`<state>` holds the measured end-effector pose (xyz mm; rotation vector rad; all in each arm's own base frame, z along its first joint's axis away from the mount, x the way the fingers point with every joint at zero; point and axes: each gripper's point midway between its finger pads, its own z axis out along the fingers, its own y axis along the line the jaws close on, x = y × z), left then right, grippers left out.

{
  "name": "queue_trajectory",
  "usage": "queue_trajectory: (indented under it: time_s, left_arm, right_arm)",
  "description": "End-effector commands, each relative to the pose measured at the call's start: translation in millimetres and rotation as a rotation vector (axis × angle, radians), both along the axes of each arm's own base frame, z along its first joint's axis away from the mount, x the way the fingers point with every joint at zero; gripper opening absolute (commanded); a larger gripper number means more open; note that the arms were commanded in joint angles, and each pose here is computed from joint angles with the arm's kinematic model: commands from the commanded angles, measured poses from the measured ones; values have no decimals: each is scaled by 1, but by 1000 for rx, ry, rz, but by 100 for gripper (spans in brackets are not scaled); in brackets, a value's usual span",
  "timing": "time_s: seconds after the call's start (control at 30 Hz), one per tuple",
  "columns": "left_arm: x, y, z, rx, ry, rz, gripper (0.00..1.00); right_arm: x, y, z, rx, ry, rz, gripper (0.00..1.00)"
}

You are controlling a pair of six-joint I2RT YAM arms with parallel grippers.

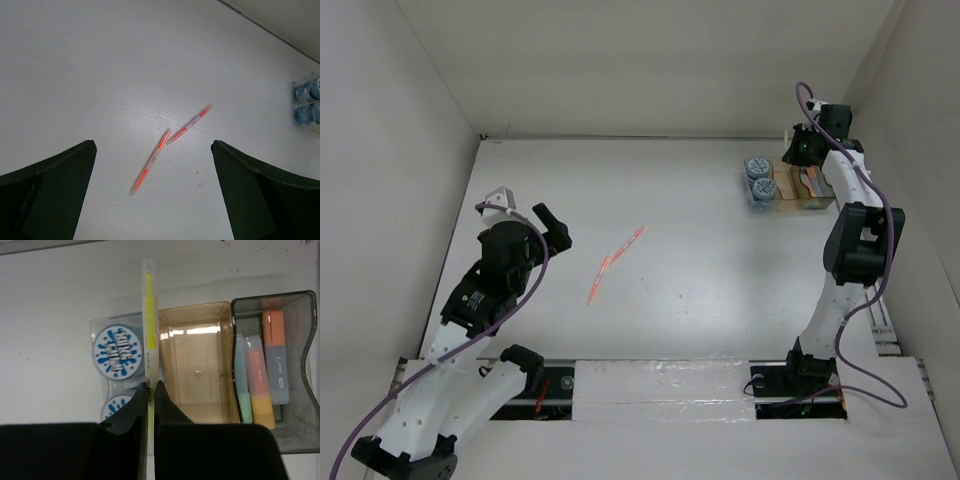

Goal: Sort the stationery into containers
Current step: Place the pen in the storage box.

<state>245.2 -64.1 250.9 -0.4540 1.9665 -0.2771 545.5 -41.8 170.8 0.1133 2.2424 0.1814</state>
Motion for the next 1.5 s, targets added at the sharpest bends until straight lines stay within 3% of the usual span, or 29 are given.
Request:
queue_trajectory:
  time_s: [0.0,0.27,0.9,1.13,1.3,1.47]
  left_arm:
    - [3,-4,13,-12,-51,-24,100]
    - [3,-5,13,-7,-49,-36,100]
    - [-3,-3,26,-30,-100,-36,100]
    - [-4,-2,28,-34,-108,-35,100]
    - [-4,-2,28,-34,-108,-35,100]
    - [-6,-2,30,-38,-116,-35,100]
  right_arm:
    - [12,-34,-4,-16,-9,-63,0]
    - [11,-53,-19,-2,-19,-161,0]
    - [6,-37,-62,68,72,-188,0]
    - [3,-28,-66,57,92,-183,20]
    - [0,-25,-60,48,91,-184,45]
    - [-2,-24,-45,29,69,-194,49]
